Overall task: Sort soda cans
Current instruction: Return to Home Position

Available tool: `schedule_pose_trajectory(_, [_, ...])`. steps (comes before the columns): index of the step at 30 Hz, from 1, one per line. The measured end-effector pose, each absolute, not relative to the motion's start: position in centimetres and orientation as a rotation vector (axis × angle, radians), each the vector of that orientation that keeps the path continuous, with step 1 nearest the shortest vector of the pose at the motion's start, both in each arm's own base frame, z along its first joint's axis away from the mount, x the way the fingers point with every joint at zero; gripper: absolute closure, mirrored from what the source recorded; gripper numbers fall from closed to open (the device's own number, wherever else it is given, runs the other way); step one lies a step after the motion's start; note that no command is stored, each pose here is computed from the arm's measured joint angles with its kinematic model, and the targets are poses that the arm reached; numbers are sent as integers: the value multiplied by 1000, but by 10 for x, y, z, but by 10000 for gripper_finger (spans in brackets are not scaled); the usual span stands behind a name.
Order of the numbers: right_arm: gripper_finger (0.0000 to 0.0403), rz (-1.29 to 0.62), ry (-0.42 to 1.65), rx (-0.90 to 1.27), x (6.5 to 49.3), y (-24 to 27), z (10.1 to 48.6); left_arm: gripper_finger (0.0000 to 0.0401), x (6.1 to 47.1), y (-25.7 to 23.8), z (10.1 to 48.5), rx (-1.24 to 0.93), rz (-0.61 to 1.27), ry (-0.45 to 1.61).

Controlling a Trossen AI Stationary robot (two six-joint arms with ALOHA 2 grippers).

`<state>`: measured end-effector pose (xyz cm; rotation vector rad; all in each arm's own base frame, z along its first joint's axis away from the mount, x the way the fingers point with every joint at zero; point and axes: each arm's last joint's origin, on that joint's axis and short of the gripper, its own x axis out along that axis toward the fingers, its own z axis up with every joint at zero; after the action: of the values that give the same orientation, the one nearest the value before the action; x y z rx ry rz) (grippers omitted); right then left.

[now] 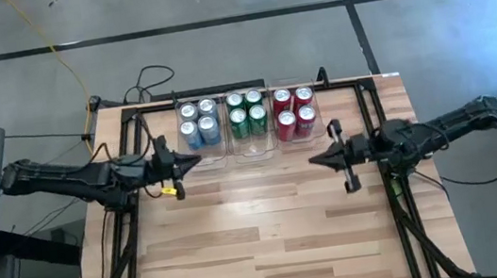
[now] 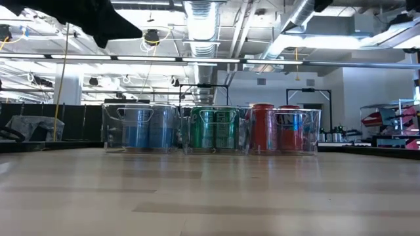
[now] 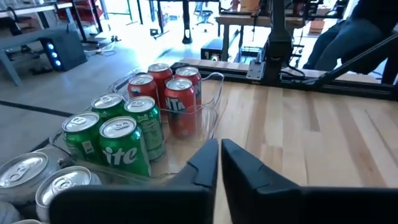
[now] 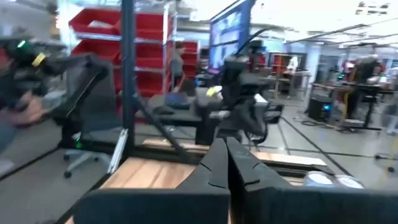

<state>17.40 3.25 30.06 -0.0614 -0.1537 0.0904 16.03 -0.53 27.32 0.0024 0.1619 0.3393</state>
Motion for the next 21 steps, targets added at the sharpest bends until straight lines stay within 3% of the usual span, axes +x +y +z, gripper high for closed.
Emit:
schedule_pose_trajectory(5, [401,129,-138,-96,172,40,297,396,147,-7,277,4,315,152])
schedule_pose_trajectory(11, [402,45,-93,-136,153,32,298,400,124,-4,274,-20,343,164])
schedule_pose_trajectory(21, [403,-6,-122,-94,127,19,274,400,99,0,221,-65,341,61])
